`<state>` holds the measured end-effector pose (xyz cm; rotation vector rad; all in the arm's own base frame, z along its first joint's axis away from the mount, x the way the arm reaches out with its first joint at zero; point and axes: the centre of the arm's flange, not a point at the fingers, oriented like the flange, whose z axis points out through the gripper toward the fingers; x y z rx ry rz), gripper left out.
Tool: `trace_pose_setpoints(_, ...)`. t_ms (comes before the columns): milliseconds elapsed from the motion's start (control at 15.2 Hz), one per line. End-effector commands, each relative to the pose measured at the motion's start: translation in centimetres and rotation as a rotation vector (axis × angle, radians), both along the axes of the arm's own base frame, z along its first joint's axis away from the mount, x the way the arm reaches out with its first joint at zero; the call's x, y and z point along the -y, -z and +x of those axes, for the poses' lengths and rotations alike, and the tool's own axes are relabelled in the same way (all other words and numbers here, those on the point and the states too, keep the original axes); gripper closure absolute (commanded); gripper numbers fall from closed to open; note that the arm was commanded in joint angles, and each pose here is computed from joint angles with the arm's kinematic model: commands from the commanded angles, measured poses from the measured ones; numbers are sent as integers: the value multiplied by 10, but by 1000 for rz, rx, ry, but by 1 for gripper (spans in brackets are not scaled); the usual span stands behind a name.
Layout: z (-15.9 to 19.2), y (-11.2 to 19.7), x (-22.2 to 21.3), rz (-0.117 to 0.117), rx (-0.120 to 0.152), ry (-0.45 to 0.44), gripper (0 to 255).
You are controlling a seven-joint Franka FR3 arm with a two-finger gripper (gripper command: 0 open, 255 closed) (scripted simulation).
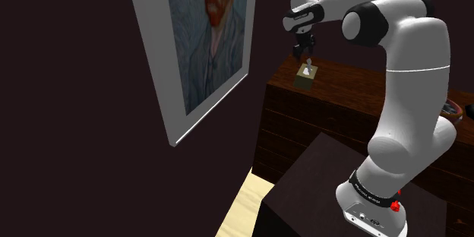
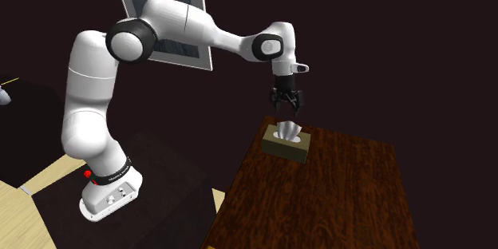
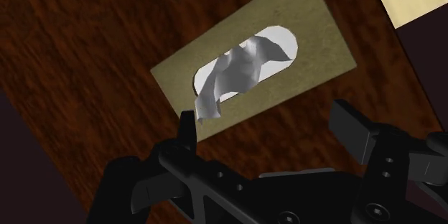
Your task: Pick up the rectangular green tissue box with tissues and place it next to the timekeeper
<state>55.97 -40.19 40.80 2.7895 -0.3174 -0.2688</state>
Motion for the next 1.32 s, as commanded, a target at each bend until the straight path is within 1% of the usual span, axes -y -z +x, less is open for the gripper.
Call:
trace_pose_setpoints(0, 7, 6, 22, -13, -13, 17, 0)
trace_pose_setpoints(132, 14, 12, 41, -24, -23, 31, 0)
trace_pose_setpoints(660, 4, 49, 53, -24, -23, 31, 0)
trace_pose_setpoints(1122, 4, 48, 53, -24, -23, 31, 0)
trace_pose_setpoints(1188, 4, 48, 53, -24, -23, 31, 255)
trace_pose_setpoints(1254, 4, 48, 53, -24, -23, 31, 255)
